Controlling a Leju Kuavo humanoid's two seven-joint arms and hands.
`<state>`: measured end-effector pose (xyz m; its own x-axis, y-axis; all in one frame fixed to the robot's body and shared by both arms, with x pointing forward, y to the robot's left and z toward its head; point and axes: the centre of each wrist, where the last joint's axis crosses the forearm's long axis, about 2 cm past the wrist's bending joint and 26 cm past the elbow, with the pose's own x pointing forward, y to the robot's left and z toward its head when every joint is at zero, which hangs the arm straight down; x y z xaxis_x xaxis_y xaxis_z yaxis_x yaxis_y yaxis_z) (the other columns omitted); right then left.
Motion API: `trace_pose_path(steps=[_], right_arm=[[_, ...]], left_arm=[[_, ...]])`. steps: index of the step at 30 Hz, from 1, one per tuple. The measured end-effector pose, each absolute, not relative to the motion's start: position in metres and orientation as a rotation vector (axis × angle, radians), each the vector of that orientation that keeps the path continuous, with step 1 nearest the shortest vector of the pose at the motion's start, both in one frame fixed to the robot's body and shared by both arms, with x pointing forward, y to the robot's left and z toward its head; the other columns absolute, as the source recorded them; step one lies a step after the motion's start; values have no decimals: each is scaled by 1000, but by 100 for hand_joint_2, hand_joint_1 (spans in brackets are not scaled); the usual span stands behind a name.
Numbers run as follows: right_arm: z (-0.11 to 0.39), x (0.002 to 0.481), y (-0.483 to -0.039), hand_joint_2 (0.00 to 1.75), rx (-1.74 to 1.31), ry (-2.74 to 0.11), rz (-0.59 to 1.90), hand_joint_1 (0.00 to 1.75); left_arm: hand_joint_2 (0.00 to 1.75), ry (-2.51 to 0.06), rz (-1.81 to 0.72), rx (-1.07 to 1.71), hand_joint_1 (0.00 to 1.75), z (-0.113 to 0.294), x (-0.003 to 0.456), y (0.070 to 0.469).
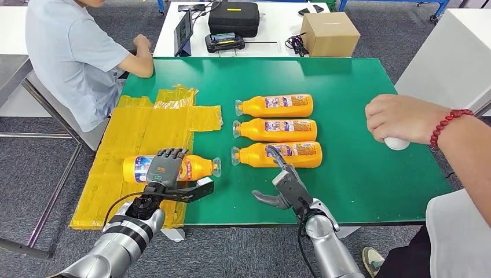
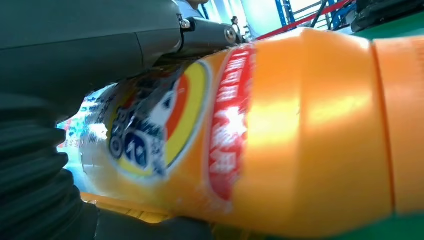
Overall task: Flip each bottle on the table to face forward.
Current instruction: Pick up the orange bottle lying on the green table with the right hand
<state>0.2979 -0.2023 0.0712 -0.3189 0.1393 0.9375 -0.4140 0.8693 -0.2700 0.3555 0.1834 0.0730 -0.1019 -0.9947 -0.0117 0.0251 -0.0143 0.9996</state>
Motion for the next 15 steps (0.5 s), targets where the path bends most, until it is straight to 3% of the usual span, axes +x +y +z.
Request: trace_pose_path(steps=[15], right_arm=[[67,304,-203,175,203,-1811,579,0]], left_arm=[[175,-1085,-1433,1028,0,79,371,188]])
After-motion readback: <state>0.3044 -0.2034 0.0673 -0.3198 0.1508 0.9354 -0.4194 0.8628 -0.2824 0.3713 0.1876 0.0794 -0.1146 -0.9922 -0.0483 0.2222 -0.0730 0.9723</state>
